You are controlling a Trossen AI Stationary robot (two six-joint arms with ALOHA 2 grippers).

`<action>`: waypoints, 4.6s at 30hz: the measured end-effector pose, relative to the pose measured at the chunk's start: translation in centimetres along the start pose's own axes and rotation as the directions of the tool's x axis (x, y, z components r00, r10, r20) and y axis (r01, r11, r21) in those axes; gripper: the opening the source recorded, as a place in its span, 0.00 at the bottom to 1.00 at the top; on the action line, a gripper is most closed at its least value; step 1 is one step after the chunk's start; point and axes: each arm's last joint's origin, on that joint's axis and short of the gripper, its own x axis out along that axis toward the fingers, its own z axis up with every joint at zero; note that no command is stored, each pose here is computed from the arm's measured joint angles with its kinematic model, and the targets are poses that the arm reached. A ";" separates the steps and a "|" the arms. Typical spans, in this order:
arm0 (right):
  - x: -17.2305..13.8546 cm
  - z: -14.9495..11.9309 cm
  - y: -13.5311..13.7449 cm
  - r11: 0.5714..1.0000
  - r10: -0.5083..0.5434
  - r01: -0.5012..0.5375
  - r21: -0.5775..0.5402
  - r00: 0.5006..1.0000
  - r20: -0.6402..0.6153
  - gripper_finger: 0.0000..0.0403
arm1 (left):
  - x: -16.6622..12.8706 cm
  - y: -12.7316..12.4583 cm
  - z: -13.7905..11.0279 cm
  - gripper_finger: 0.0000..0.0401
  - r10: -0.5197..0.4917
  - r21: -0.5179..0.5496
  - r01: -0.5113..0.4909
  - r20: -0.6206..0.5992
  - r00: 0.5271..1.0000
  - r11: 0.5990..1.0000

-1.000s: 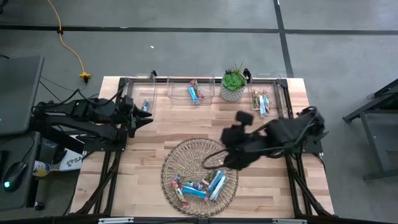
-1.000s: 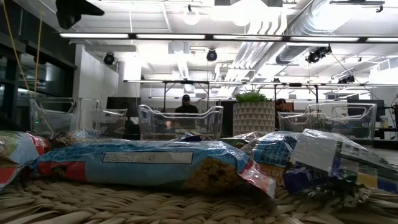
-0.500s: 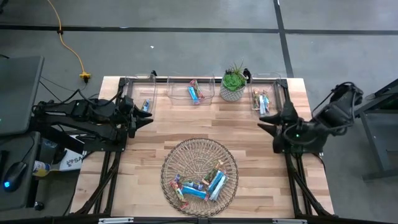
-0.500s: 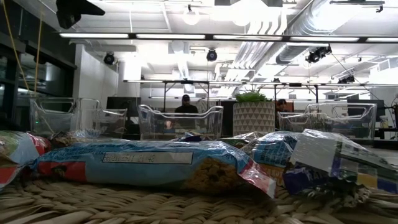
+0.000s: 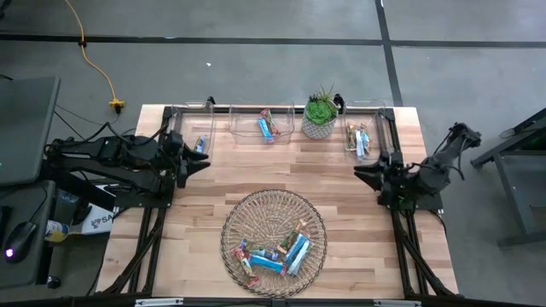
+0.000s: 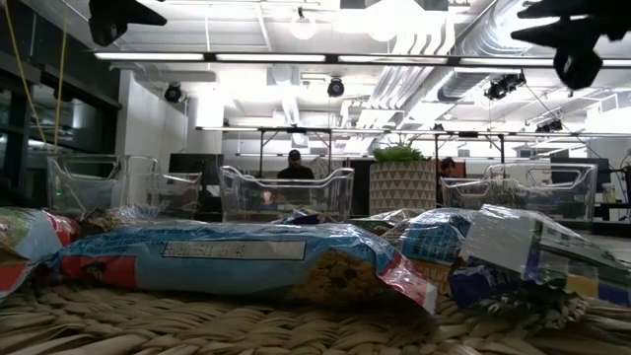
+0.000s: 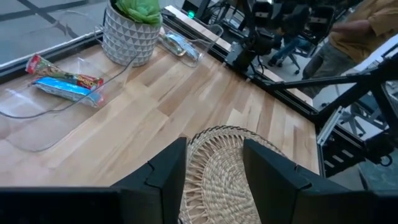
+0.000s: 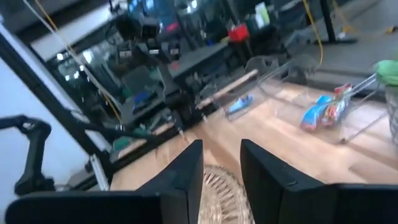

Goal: Pick and place Granola Bars by type
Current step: Put the blue granola bar into the left transparent bin

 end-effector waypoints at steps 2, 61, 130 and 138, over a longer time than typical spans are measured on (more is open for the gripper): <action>0.1 -0.6 -0.7 1.000 0.004 -0.004 0.007 0.998 0.060 0.22 | 0.0 0.0 0.0 0.38 0.007 -0.001 -0.007 0.006 1.000 1.000; 3.9 -7.1 -7.6 0.901 0.069 -0.231 -0.367 0.911 -0.406 0.01 | 1.2 -0.2 0.2 0.38 0.112 -0.022 -0.111 0.049 0.993 0.994; 4.0 -7.0 -7.6 0.894 0.038 -0.199 -0.402 0.926 -0.375 0.03 | 15.9 -10.0 -14.0 0.38 -0.123 0.562 0.557 -0.628 0.769 0.611; 4.0 -7.0 -7.6 0.893 0.038 -0.200 -0.403 0.926 -0.375 0.03 | 16.0 -10.3 -13.9 0.39 -0.153 0.539 0.559 -0.620 0.770 0.630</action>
